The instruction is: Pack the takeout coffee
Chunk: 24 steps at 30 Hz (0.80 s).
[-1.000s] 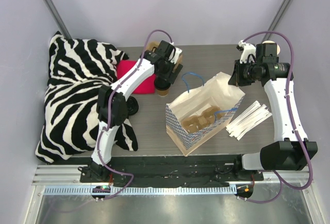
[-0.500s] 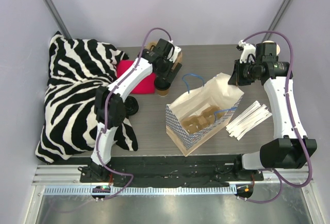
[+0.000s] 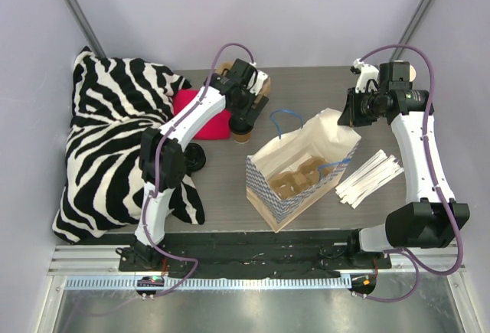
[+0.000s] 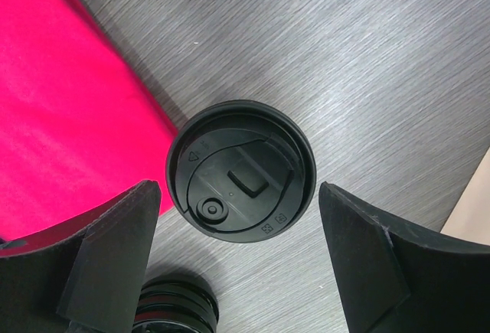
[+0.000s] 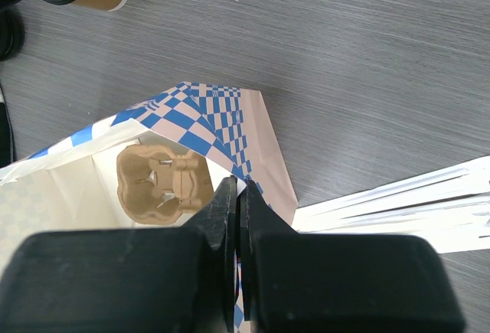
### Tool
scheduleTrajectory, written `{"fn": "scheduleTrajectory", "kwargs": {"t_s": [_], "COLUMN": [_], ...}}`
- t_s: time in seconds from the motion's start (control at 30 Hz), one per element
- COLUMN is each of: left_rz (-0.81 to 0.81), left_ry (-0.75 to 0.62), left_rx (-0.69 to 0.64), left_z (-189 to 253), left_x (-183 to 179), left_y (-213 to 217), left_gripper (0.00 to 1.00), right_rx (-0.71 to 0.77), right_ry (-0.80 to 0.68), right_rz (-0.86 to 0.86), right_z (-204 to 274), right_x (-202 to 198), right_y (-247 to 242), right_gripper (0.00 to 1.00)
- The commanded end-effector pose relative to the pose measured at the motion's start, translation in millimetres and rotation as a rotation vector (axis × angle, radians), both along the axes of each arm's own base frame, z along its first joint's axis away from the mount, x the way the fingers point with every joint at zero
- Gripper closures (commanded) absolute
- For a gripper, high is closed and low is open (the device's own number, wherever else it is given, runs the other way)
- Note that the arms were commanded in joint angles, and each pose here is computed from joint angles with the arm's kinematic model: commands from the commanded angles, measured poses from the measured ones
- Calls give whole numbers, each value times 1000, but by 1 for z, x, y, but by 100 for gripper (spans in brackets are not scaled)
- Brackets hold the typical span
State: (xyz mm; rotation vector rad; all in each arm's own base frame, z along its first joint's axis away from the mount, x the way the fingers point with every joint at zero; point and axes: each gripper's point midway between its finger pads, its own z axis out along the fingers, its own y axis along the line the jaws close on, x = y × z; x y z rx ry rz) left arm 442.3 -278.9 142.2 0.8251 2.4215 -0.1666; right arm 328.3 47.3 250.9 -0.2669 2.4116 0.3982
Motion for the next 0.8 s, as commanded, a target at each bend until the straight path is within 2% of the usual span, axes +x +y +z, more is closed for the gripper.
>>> {"fn": "scheduleTrajectory", "kwargs": {"t_s": [0.0, 0.77], "left_rz": [-9, -30], "left_ry": [-26, 31], "left_rx": [-5, -1], "left_z": [13, -9], "left_x": [2, -1], "left_y": [5, 2], "left_gripper": [11, 13], "right_rx": [-2, 0], "right_ry": [-11, -9], "right_rz": [4, 3], "right_z": [6, 6], "right_x": [3, 4], "right_y": [-1, -2], "right_gripper": [99, 99]}}
